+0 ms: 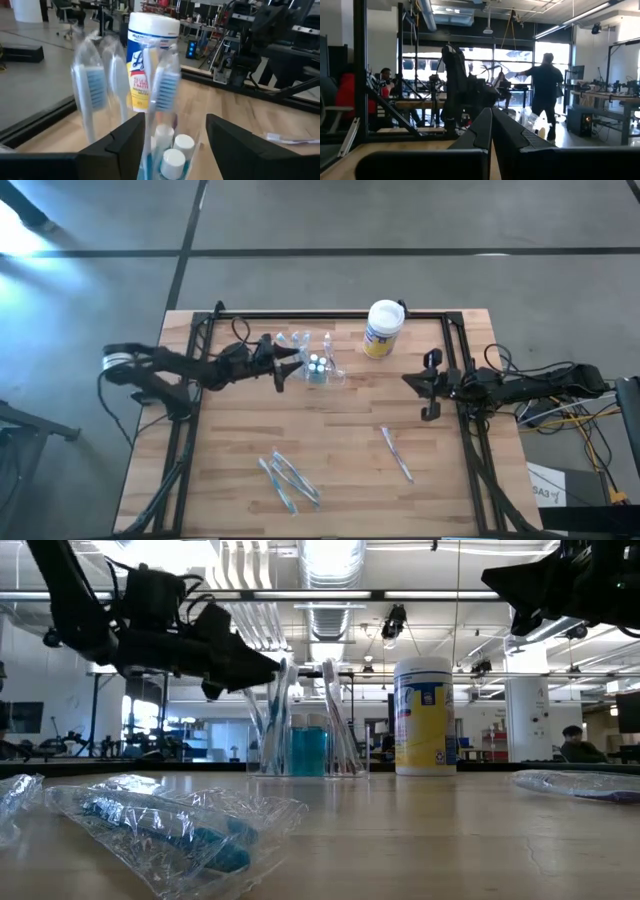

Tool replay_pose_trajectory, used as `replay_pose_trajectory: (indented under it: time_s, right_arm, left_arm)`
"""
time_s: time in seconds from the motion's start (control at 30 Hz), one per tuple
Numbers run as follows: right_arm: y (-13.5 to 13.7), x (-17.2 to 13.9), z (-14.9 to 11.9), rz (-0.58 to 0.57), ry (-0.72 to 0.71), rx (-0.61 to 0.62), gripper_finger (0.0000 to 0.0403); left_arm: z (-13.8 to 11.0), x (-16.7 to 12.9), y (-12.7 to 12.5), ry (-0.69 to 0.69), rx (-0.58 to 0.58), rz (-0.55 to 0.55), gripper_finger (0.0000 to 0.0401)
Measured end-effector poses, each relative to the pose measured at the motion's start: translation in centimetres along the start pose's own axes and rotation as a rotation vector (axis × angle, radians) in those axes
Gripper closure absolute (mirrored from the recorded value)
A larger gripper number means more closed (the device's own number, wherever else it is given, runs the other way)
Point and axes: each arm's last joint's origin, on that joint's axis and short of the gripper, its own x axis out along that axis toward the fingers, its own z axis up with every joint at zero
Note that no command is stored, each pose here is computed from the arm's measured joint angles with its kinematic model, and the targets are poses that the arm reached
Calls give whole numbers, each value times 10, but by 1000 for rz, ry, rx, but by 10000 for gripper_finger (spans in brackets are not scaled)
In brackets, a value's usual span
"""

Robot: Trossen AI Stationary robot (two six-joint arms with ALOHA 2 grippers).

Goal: Pick & Place toothbrushing station
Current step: Adjust the transparent organizer

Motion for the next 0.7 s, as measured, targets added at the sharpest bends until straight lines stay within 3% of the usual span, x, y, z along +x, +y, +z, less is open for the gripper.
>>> replay_pose_trajectory:
  time_s: [0.2, 0.33, 0.53, 0.7]
  right_arm:
    - [0, 0, -3, 2, 32, 17, 394]
    - [0, 0, -5, 2, 52, 36, 394]
    - [1, 5, -8, 2, 97, 56, 394]
    - [5, 20, -16, -2, 201, 101, 394]
  left_arm:
    - [25, -26, -7, 63, -1, -40, 196]
    - [31, -48, -14, 165, 13, -42, 240]
    - [18, -68, -20, 266, 36, 126, 383]
    - [-11, -75, -17, 325, -24, 267, 394]
